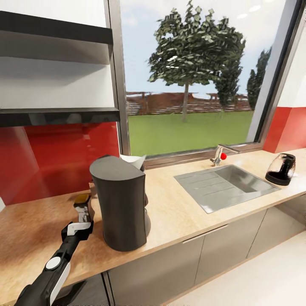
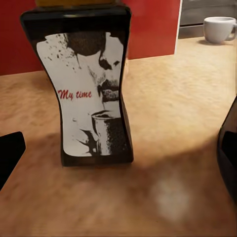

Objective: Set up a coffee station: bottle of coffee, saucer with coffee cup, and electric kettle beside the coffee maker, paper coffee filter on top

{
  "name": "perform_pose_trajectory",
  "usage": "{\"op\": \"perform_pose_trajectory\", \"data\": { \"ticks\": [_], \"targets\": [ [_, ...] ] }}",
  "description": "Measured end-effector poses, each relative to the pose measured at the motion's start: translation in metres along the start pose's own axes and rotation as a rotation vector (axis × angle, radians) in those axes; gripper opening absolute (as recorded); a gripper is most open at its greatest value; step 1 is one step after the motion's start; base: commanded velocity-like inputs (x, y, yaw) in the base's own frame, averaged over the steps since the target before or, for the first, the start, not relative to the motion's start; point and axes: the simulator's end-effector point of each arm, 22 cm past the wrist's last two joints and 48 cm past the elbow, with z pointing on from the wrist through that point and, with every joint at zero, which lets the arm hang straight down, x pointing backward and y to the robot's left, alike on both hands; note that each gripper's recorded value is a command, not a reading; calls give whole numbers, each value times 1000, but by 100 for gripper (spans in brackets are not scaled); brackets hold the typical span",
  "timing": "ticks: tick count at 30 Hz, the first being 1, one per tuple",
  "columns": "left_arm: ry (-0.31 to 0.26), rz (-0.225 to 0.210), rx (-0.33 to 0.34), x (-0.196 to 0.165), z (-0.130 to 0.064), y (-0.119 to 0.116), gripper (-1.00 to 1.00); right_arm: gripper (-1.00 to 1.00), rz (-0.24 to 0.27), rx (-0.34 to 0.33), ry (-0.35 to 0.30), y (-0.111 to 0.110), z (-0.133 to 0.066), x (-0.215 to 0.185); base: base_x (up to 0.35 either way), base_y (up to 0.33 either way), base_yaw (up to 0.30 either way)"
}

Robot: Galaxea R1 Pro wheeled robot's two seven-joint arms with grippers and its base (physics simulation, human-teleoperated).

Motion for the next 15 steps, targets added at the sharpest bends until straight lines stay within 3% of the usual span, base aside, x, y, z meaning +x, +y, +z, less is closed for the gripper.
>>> {"op": "perform_pose_trajectory", "data": {
  "ticks": [10, 15],
  "targets": [
    [0, 0, 0, 0, 0, 0, 100, 100, 0, 0, 1, 0, 0, 0, -14, -2, 0],
    [1, 0, 0, 1, 0, 0, 100, 100, 1, 0, 1, 0, 0, 0, -230, 0, 0]
  ]
}}
